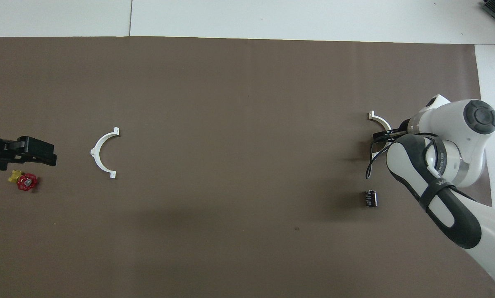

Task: Assemble drain pipe with both arms
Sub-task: 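Grasp the white clamp half with the right gripper and lift it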

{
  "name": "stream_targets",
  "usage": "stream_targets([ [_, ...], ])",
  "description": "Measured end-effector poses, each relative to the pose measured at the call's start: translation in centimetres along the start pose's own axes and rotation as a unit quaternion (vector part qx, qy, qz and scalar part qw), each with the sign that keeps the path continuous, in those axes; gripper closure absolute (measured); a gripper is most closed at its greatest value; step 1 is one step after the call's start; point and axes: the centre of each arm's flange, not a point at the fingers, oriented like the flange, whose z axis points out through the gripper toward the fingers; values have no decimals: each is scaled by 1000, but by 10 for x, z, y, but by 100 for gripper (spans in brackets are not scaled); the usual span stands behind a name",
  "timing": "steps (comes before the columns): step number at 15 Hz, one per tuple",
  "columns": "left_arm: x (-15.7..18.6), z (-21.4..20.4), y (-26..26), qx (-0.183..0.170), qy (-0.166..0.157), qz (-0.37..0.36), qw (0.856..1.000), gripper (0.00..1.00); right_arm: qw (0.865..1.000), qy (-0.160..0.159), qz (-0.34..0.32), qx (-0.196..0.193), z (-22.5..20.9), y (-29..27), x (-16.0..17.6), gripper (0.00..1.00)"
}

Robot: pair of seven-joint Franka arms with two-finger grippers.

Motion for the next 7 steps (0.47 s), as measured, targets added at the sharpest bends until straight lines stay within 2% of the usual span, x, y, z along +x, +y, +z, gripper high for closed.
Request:
stream_targets([
  [1,0,0,0,0,0,0,1000,0,1000,0,0,0,0,0,0,20],
  [6,0,0,0,0,0,0,1000,0,1000,12,11,7,-7,1,6,75],
  [7,0,0,0,0,0,0,1000,0,1000,17,13,9,-12,0,10,79],
])
